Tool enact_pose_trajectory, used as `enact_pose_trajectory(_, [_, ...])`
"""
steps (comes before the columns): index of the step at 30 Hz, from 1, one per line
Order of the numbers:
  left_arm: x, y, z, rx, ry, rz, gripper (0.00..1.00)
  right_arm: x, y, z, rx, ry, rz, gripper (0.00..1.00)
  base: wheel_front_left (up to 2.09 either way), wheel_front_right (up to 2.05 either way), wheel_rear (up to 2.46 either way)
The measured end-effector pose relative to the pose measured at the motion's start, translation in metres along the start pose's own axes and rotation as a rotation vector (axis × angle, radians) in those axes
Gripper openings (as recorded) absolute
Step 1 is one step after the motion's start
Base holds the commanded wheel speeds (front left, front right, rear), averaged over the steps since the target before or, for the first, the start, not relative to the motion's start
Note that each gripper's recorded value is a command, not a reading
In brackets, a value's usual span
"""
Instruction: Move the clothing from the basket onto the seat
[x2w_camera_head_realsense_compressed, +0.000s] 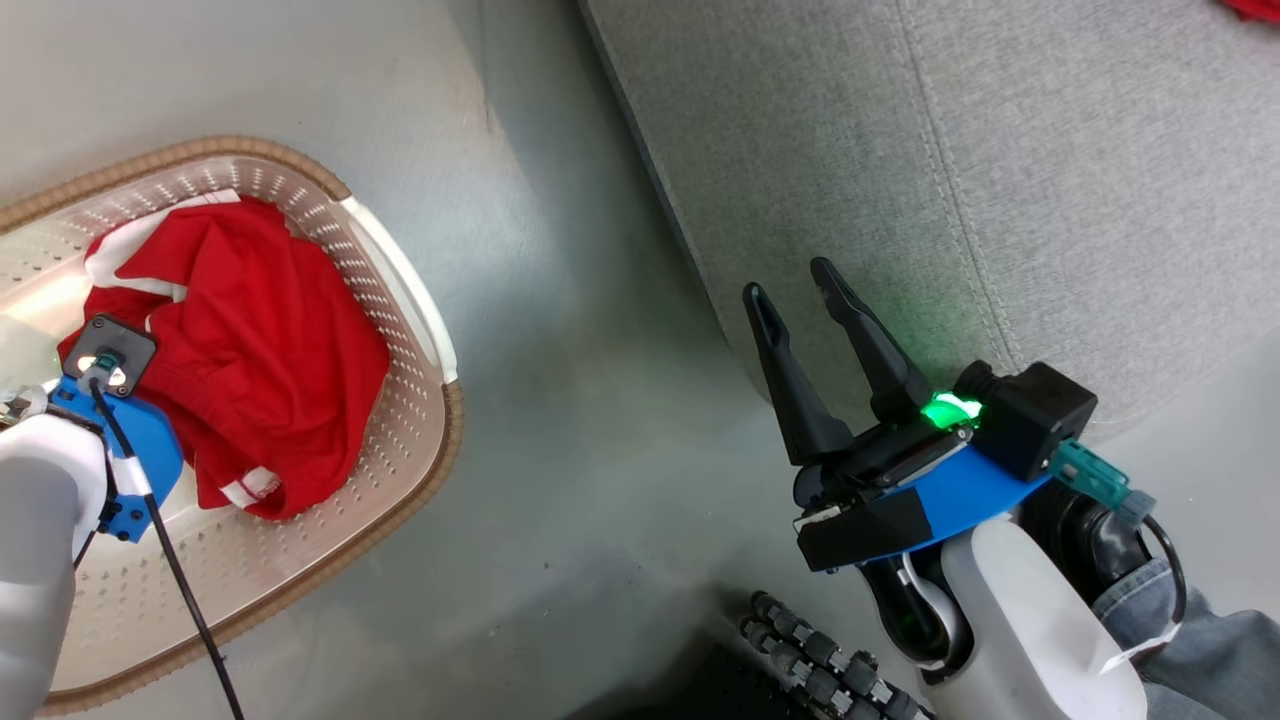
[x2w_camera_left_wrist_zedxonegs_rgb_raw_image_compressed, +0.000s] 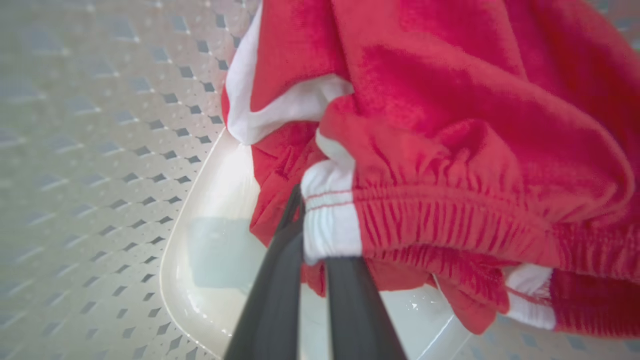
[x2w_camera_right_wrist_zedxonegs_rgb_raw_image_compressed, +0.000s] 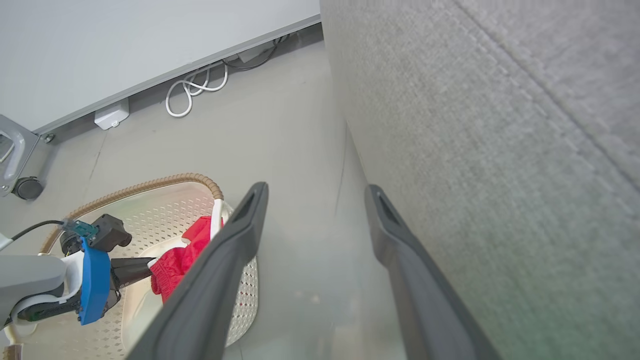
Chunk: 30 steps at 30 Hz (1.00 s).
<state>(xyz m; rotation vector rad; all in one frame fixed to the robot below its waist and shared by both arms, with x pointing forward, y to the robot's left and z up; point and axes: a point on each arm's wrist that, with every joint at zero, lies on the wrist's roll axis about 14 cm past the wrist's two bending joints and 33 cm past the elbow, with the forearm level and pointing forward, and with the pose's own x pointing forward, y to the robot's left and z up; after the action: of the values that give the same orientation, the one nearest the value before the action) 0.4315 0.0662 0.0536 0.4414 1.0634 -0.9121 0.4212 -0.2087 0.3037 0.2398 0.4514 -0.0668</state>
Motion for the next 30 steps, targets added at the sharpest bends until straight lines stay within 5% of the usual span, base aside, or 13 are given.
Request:
enact_pose_trajectory(11, [-0.038,-0.018,0.030,-0.058,-0.103,0.010,0.00,0.000,0.015,0.034,-0.057,-0.087,0.053,1.00,0.00,0.00,0.00])
enact_pose_trajectory(30, [-0.174,-0.068,0.097,-0.196,-0.392,0.114,0.00,-0.046,0.084,0.091,-0.100,-0.226,0.229,1.00,0.00,0.00,0.00])
